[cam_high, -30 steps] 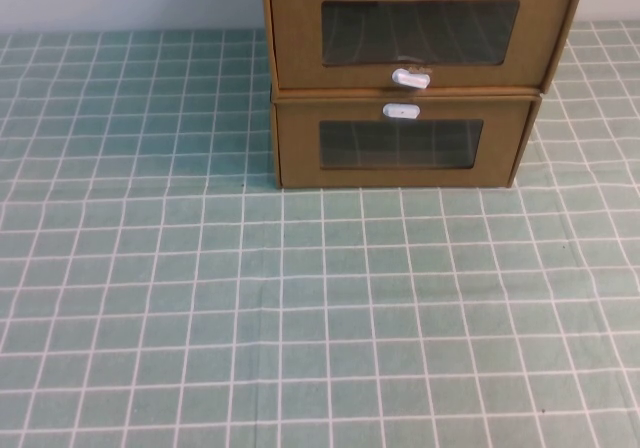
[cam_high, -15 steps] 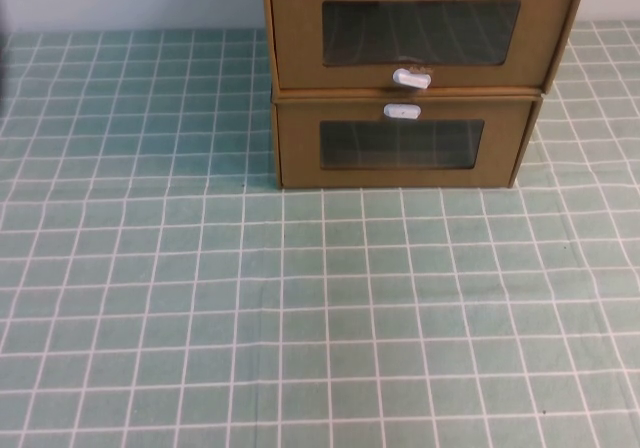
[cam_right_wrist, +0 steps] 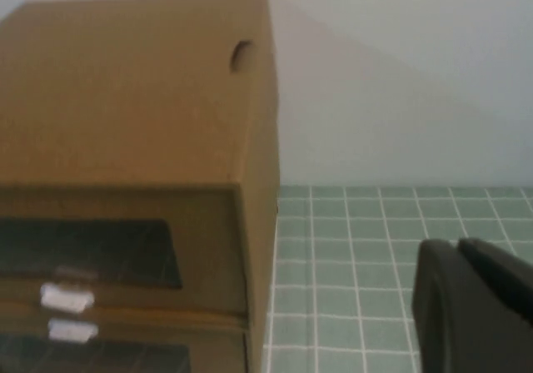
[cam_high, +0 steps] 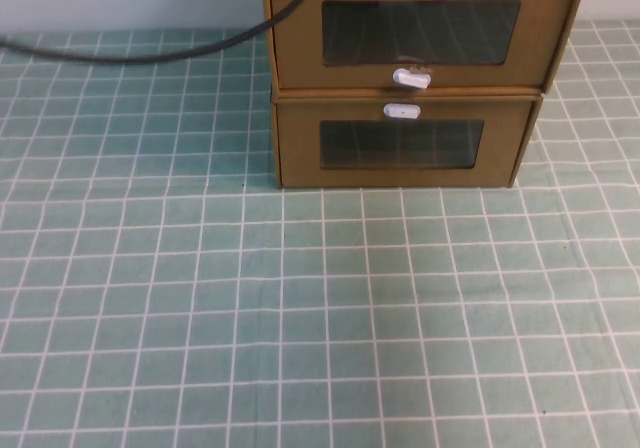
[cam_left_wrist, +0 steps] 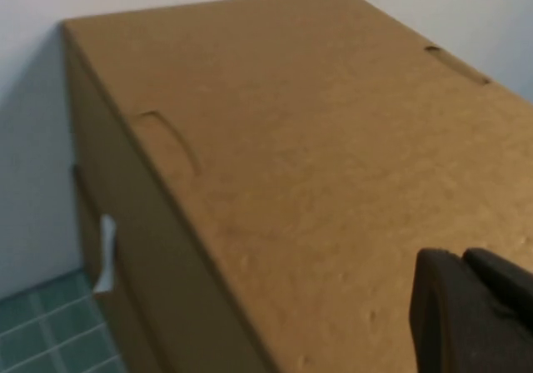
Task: Open the shoe box
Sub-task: 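Pull the top drawer of the cardboard box fully open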
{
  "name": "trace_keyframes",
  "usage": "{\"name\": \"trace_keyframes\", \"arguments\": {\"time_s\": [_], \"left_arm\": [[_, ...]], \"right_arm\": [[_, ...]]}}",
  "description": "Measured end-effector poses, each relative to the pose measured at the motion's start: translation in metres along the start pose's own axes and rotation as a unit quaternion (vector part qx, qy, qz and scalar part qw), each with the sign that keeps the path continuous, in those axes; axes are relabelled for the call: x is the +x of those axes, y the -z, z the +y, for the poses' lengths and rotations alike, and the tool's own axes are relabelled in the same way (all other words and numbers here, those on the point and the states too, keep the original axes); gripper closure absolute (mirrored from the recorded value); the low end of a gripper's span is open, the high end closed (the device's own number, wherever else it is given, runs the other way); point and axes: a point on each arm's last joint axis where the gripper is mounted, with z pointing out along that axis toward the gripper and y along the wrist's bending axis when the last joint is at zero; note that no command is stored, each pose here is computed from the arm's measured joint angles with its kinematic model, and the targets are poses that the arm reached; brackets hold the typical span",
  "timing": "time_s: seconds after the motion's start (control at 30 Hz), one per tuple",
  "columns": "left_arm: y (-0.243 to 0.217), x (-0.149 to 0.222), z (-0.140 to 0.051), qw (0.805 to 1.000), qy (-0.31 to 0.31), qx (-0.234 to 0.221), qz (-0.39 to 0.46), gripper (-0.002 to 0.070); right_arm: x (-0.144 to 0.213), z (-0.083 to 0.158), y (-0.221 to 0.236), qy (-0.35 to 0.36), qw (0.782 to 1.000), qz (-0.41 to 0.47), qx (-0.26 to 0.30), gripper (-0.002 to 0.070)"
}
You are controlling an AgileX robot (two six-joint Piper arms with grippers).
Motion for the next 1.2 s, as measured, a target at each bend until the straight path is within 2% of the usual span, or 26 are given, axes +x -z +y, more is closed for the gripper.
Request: {"name": "trace_keyframes", "arguments": {"time_s": [0.13, 0.23, 0.4, 0.5, 0.6, 0.67, 0.73, 0.87, 0.93, 1.07, 1.2], "left_arm": [[-0.051, -0.008, -0.001, 0.996, -0.009, 0.094, 0.005, 0.0680], [-0.090, -0.002, -0.001, 0.989, -0.002, 0.150, -0.003, 0.0680], [-0.130, 0.017, -0.003, 0.982, 0.008, 0.189, 0.002, 0.0680], [-0.144, 0.034, -0.002, 0.979, 0.007, 0.200, 0.034, 0.0680], [-0.146, 0.039, -0.002, 0.978, 0.000, 0.201, 0.053, 0.0680], [-0.142, 0.040, -0.002, 0.977, -0.014, 0.201, 0.075, 0.0680], [-0.138, 0.040, -0.003, 0.975, -0.020, 0.202, 0.091, 0.0680], [-0.133, 0.039, -0.005, 0.972, -0.018, 0.208, 0.108, 0.0680], [-0.132, 0.040, -0.006, 0.971, -0.014, 0.209, 0.115, 0.0680], [-0.131, 0.040, -0.006, 0.971, -0.006, 0.209, 0.117, 0.0680], [-0.131, 0.040, -0.006, 0.971, 0.009, 0.207, 0.120, 0.0680]], "right_arm": [[0.012, 0.023, -0.020, 0.112, 0.992, 0.029, -0.057, 0.0689], [0.021, 0.045, -0.034, 0.166, 0.979, 0.040, -0.107, 0.0689], [0.035, 0.073, -0.062, 0.191, 0.970, 0.033, -0.150, 0.0689], [0.043, 0.086, -0.075, 0.176, 0.971, 0.030, -0.161, 0.0690], [0.056, 0.098, -0.087, 0.214, 0.959, 0.045, -0.179, 0.0689], [0.065, 0.106, -0.094, 0.288, 0.935, 0.052, -0.200, 0.0689], [0.074, 0.115, -0.101, 0.368, 0.898, 0.065, -0.231, 0.0689], [0.085, 0.127, -0.108, 0.466, 0.825, 0.108, -0.302, 0.0689], [0.083, 0.128, -0.109, 0.508, 0.789, 0.131, -0.320, 0.0689], [0.072, 0.119, -0.115, 0.564, 0.755, 0.176, -0.284, 0.0689], [0.062, 0.101, -0.119, 0.611, 0.732, 0.226, -0.198, 0.0689]]}}
